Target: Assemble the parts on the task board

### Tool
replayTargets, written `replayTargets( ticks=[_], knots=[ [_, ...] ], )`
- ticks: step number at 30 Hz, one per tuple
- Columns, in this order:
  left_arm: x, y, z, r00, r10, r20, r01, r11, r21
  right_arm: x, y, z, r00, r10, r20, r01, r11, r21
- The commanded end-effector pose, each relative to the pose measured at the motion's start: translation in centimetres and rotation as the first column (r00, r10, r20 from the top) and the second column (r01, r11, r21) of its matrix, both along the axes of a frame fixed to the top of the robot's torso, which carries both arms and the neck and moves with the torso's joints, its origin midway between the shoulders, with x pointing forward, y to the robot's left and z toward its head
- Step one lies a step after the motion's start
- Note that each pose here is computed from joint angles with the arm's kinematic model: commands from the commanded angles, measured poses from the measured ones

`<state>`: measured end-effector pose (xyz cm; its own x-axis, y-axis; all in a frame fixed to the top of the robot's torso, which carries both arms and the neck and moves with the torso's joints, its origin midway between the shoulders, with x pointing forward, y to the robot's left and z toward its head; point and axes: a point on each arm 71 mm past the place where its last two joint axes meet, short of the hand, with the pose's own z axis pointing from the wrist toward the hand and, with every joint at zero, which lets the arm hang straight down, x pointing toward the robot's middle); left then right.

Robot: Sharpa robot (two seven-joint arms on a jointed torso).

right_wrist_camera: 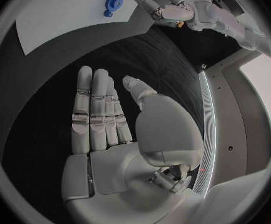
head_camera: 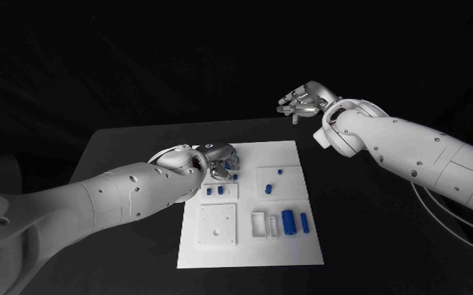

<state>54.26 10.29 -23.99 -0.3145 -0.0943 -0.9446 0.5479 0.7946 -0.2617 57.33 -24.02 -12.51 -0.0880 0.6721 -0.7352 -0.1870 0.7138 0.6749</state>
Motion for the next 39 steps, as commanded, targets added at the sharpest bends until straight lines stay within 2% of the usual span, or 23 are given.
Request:
replayTargets(
  ticks=[1, 12, 39],
  knots=[
    [0.10, -0.4, -0.04, 0.999, -0.036, 0.029, 0.035, 0.999, 0.036, -0.1, 0.2, 0.1, 1.000, 0.011, 0.015, -0.011, 1.000, 0.005],
    [0.89, -0.6, -0.50, 0.998, -0.023, 0.058, 0.021, 0.999, 0.038, -0.2, 0.5, 0.2, 1.000, 0.019, 0.016, -0.019, 1.000, 0.007],
    [1.02, -1.0, -1.52, 0.999, -0.032, 0.022, 0.030, 0.997, 0.065, -0.4, 1.5, 0.2, 0.999, 0.050, -0.014, -0.050, 0.999, 0.001]
  ],
)
